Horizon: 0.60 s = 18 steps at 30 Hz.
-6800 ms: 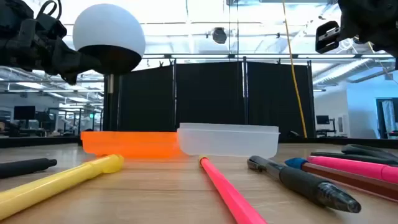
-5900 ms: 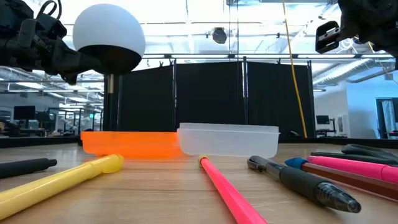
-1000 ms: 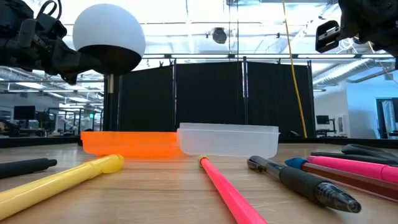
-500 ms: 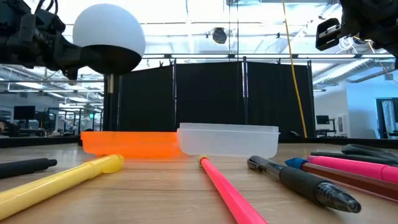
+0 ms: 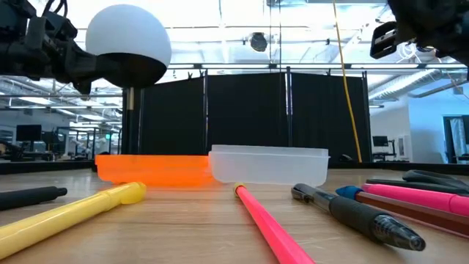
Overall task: Pick & place school supplies into a supply box
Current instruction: Put the black scissors into the orange supply box
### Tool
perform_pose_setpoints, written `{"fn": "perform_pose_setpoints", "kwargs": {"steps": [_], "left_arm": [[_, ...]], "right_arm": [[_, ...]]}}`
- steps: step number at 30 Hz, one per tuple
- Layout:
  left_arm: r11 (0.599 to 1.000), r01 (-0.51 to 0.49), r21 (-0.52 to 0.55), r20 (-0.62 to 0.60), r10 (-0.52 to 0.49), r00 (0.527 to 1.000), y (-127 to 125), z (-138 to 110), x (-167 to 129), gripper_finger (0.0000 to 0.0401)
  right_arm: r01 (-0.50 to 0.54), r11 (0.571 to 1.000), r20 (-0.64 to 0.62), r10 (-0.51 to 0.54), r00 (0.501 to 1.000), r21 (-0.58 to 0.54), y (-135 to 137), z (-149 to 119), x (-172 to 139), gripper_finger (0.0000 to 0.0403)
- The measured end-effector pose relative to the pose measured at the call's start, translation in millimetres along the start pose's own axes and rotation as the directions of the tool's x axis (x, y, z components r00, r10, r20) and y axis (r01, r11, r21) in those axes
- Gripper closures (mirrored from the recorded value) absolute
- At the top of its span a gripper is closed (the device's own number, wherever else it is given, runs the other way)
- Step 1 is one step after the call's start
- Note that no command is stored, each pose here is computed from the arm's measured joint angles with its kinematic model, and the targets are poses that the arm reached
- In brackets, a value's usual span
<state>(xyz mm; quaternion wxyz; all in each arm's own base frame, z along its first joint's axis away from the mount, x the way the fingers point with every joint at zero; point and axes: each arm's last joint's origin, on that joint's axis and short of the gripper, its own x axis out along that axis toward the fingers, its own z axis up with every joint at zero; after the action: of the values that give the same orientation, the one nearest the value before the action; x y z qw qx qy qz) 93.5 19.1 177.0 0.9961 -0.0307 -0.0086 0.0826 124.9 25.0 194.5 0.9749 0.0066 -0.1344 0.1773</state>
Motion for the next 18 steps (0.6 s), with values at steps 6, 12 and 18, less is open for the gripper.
{"fn": "perform_pose_setpoints", "kwargs": {"steps": [6,12,18], "left_arm": [[1.000,0.005,0.020,-0.055,-0.004,0.998,0.2,-4.8,1.8,0.0359],[0.997,-0.013,0.070,-0.056,0.017,0.998,0.8,-4.9,2.1,0.0359],[0.999,-0.020,0.034,-0.050,0.021,0.999,0.9,-4.3,2.3,0.0359]], "right_arm": [[0.147,0.989,-0.183,-0.139,0.973,0.028,-4.7,-17.4,1.5,0.0403],[0.231,0.959,-0.446,-0.136,0.885,0.166,-2.2,19.0,48.4,0.0403],[0.324,0.929,-0.688,-0.120,0.715,0.176,28.9,54.9,122.3,0.0403]]}}
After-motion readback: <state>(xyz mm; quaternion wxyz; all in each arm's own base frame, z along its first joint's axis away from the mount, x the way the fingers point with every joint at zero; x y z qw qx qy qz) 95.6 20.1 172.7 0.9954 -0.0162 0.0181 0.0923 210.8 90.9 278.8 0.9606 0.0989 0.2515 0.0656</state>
